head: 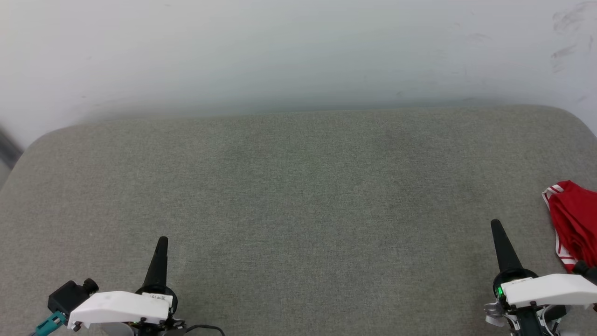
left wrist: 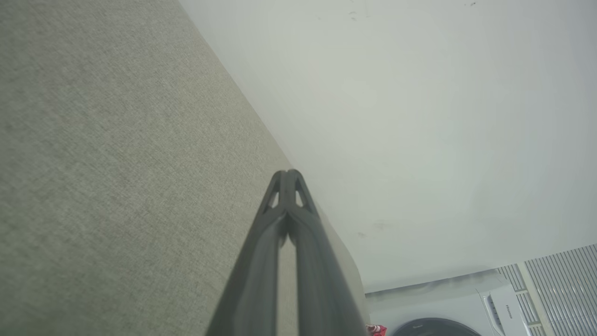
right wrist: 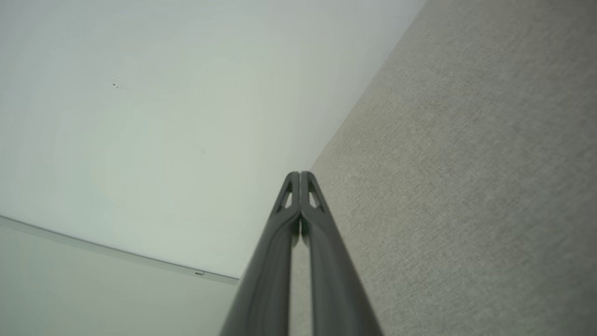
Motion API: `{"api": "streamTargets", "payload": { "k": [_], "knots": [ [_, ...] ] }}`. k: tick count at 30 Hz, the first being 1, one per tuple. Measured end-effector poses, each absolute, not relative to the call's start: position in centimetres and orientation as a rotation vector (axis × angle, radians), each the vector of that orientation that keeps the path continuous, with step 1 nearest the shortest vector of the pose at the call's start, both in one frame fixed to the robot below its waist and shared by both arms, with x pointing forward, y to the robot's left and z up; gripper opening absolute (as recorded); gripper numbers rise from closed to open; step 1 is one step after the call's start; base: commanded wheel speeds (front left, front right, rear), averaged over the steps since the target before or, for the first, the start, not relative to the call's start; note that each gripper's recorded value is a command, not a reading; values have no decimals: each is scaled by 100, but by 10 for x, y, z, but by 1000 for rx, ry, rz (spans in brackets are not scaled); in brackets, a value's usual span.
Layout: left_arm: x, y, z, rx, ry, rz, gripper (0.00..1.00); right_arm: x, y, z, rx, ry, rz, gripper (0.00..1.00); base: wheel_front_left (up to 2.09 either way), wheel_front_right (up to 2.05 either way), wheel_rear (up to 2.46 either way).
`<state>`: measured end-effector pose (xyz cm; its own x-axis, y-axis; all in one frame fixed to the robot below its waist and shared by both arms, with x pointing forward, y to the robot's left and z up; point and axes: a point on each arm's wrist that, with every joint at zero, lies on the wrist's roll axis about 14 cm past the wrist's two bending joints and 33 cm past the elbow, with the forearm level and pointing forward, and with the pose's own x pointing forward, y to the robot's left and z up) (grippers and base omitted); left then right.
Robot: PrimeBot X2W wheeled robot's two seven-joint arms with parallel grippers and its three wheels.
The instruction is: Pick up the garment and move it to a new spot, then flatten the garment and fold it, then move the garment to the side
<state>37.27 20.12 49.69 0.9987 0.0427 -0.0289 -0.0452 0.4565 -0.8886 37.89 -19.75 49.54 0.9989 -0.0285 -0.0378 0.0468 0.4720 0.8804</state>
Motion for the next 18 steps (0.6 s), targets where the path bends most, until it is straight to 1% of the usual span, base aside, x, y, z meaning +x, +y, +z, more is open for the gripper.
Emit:
{"api": "streamTargets", "payload": {
  "k": [18],
  "knots": [
    [378, 200, 497, -1263, 13, 46, 0, 383, -199, 499, 1252, 16, -39, 0, 0, 0, 0]
  ]
}}
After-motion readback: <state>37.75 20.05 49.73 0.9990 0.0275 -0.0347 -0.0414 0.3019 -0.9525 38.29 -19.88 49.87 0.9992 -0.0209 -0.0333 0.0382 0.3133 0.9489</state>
